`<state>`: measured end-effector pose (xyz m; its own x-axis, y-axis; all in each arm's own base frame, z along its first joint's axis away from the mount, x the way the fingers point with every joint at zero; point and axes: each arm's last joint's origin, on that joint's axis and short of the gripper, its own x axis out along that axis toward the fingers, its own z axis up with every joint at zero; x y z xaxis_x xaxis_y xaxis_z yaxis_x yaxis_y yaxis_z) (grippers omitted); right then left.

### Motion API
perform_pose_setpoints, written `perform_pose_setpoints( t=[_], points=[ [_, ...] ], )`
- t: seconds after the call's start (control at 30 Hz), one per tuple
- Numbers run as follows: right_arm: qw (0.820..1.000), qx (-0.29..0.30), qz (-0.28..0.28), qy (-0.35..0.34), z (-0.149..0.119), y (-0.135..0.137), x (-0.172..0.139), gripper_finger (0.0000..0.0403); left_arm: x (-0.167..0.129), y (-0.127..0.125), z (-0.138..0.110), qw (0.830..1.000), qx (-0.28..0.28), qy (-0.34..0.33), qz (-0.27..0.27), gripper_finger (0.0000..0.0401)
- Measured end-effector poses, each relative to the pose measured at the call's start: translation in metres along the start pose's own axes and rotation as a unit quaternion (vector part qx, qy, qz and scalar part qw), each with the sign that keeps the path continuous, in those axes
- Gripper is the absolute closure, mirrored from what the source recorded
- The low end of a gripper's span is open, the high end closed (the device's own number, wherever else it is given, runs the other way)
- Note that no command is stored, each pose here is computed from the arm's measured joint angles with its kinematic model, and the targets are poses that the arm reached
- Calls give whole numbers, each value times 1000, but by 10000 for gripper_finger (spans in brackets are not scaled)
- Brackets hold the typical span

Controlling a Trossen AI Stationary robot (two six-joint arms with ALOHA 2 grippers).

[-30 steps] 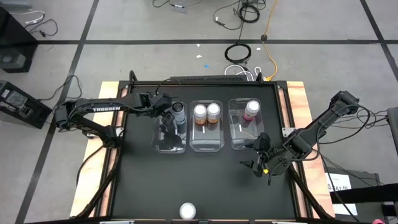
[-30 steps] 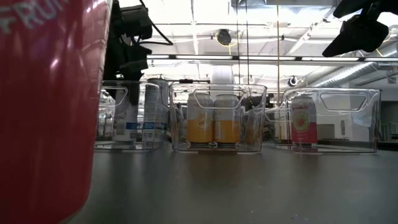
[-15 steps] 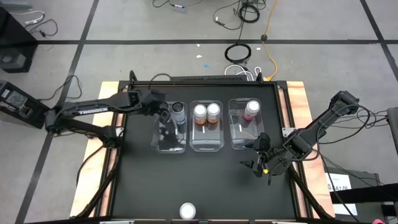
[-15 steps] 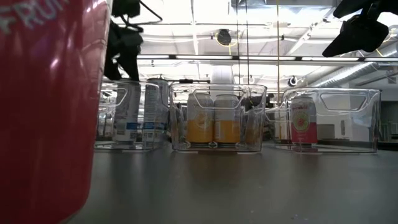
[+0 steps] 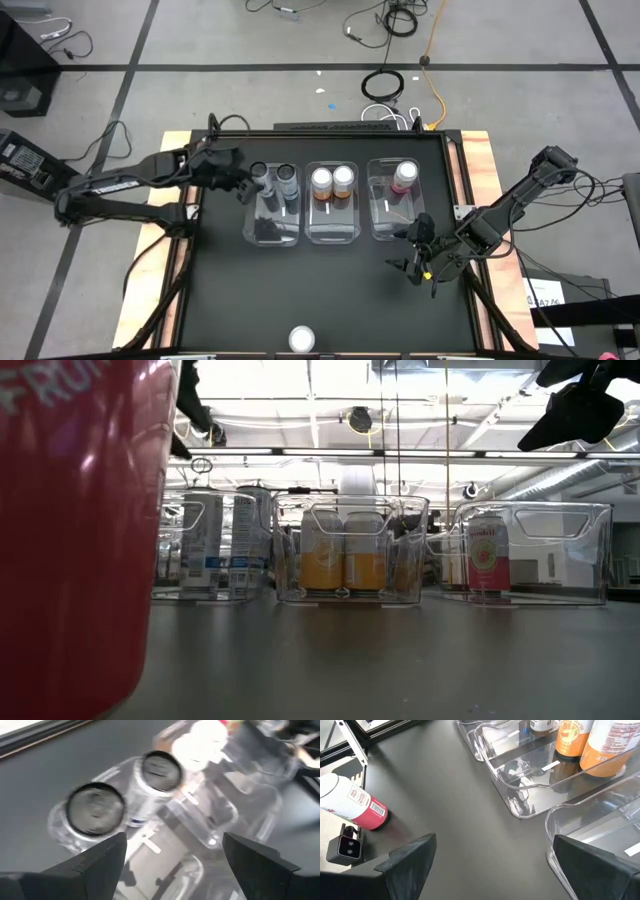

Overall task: Sort soda cans
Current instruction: Put the pink soda can into the right transparent bin

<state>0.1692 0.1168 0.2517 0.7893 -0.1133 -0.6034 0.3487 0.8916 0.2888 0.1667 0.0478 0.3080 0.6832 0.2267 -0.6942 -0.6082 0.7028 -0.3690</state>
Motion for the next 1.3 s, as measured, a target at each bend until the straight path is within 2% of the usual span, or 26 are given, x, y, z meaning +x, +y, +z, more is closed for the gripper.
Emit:
perform_pose_setpoints(
  t=[0.13, 0.43, 0.6, 0.8, 0.9, 1.0, 1.07, 1.17, 1.3],
  points=[
    [1000, 0, 0, 0, 0, 0, 0, 9, -11, -10, -8, 999, 18, -3, -38, 63],
    [1000, 4, 1, 1, 0, 0, 0, 9, -20, -43, -36, 987, 90, 45, -122, 63],
    [1000, 3, 1, 0, 0, 0, 0, 9, -20, -57, -51, 984, 139, 38, -103, 63],
    [1000, 2, 1, 0, 0, 0, 0, 9, -13, -63, -74, 972, 197, 107, -67, 63],
    [1000, -12, 3, 0, 0, 0, 0, 9, -8, -68, -79, 965, 236, 99, -54, 63],
    [998, -54, 28, -14, 4, 6, 0, 9, -4, -84, -82, 942, 321, 59, -84, 63],
    [995, -81, 60, -24, 6, 13, 2, 9, -2, -93, -84, 930, 350, 45, -106, 63],
    [989, -113, 86, -34, 7, 22, 8, 9, 2, -103, -90, 928, 350, 39, -121, 63],
    [988, -120, 97, -6, 2, 29, 29, 9, 7, -115, -101, 925, 350, 46, -136, 63]
  ],
)
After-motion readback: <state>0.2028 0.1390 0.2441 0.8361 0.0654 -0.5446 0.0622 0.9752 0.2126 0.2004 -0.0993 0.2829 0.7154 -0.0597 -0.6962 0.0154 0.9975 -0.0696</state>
